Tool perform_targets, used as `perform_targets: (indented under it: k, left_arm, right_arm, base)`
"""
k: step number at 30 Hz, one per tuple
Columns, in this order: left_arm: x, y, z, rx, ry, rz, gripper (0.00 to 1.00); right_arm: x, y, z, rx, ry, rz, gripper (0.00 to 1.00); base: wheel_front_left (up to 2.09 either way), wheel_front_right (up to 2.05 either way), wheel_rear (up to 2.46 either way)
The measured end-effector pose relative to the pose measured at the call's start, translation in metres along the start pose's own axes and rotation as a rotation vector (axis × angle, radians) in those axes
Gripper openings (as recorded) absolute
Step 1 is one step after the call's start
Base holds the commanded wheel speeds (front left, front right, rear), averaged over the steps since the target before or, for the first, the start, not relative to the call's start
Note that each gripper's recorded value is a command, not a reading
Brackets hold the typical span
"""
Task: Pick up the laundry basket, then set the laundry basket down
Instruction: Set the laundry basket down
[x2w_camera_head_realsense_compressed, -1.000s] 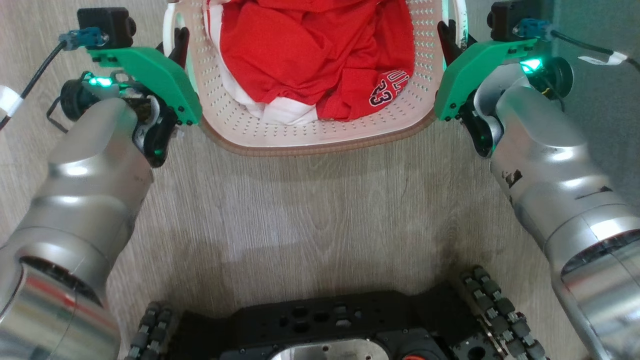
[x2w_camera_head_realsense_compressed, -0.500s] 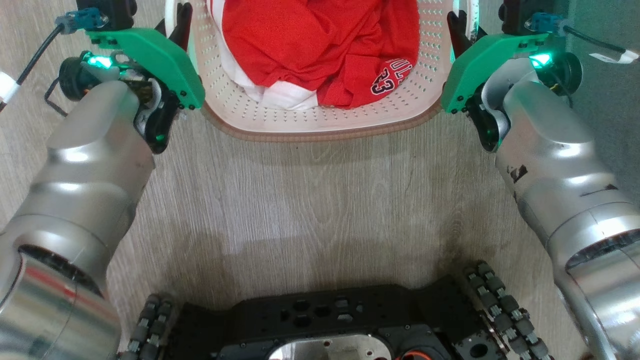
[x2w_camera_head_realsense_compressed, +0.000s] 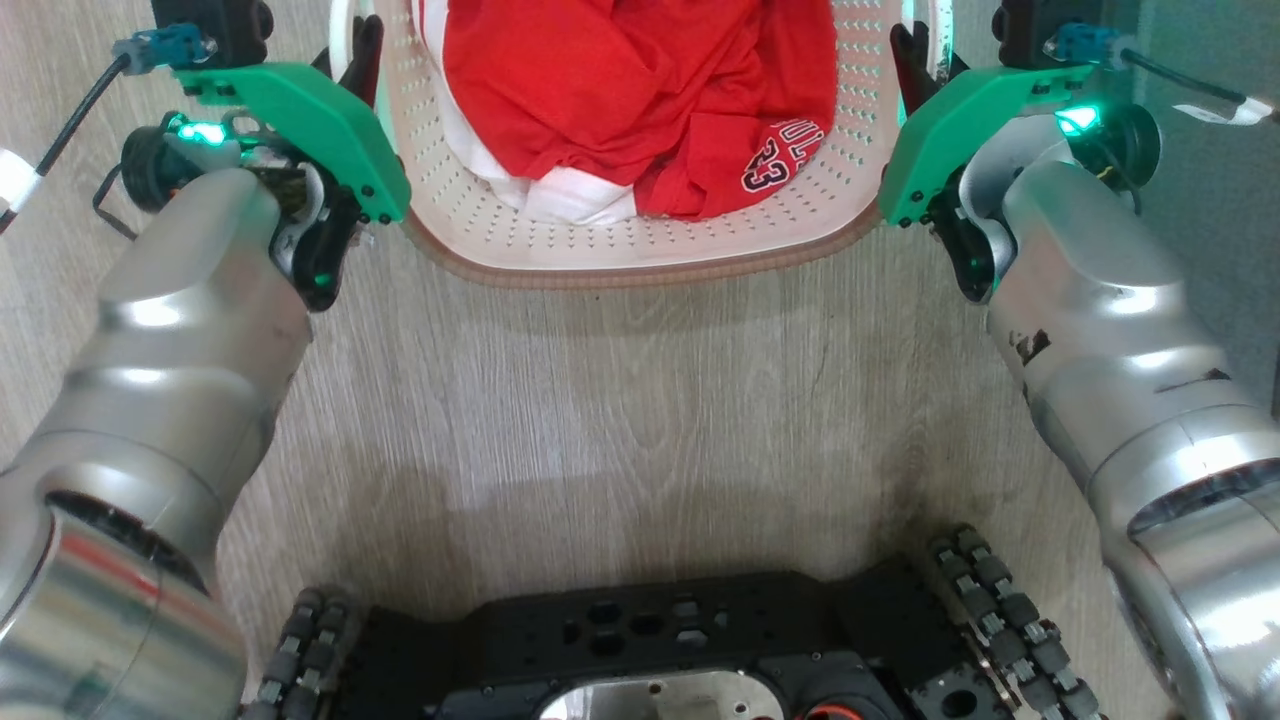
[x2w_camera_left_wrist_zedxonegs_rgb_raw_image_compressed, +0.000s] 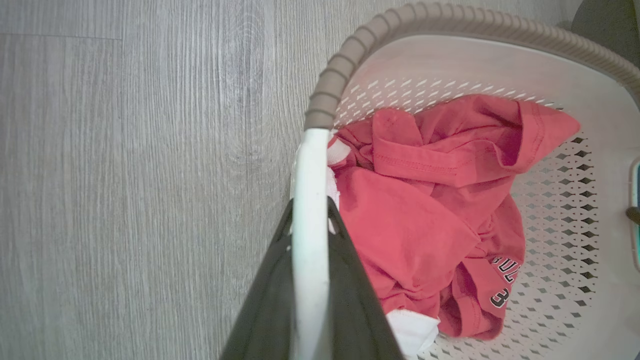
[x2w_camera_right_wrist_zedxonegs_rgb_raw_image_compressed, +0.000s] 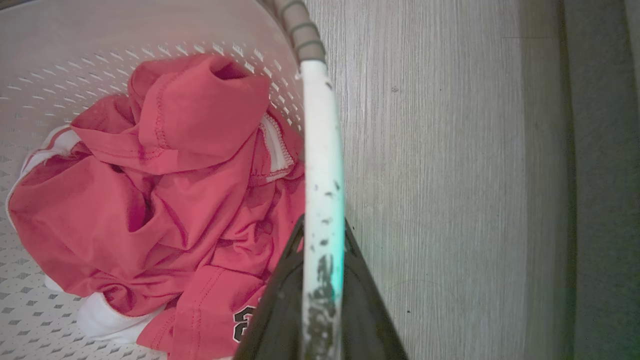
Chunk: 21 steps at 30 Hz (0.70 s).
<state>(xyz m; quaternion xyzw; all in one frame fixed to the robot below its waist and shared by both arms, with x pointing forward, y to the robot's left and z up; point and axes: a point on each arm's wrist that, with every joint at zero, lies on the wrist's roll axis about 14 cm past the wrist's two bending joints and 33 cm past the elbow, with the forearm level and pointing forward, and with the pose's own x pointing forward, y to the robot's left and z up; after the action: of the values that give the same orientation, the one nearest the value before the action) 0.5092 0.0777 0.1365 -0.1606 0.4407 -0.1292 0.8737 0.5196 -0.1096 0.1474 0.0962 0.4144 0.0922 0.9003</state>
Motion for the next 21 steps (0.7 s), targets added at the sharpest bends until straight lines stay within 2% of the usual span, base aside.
perform_targets:
  k: [6, 7, 8, 9, 10, 13, 21]
  left_arm:
    - [0.000, 0.000, -0.001, -0.003, 0.010, -0.003, 0.00]
    - [0.000, 0.000, 0.000, -0.002, 0.008, -0.001, 0.00]
    - [0.000, 0.000, 0.000, -0.003, 0.006, 0.000, 0.07]
    - [-0.001, 0.001, 0.001, -0.002, 0.005, 0.002, 0.90]
    - [-0.001, 0.004, 0.002, -0.003, 0.003, 0.009, 1.00]
    - [-0.004, 0.018, 0.004, -0.007, -0.001, 0.041, 1.00]
    - [-0.003, 0.015, 0.006, -0.014, -0.010, 0.036, 1.00]
  right_arm:
    - [0.001, -0.001, -0.001, 0.012, 0.002, -0.004, 0.00]
    - [0.002, 0.001, -0.001, 0.022, 0.000, -0.003, 0.24]
    - [0.002, 0.002, -0.001, 0.041, -0.001, 0.000, 1.00]
    - [0.003, 0.004, -0.001, 0.048, 0.002, 0.006, 1.00]
    - [0.004, 0.005, -0.001, 0.054, 0.003, 0.010, 1.00]
    - [0.000, -0.003, -0.005, 0.056, 0.018, 0.001, 1.00]
    - [-0.002, 0.001, -0.009, 0.060, 0.028, 0.014, 1.00]
  base:
    - [0.00, 0.00, 0.00]
    - [0.00, 0.00, 0.00]
    - [0.00, 0.00, 0.00]
    - [0.00, 0.00, 0.00]
    - [0.00, 0.00, 0.00]
    - [0.00, 0.00, 0.00]
    - [0.00, 0.00, 0.00]
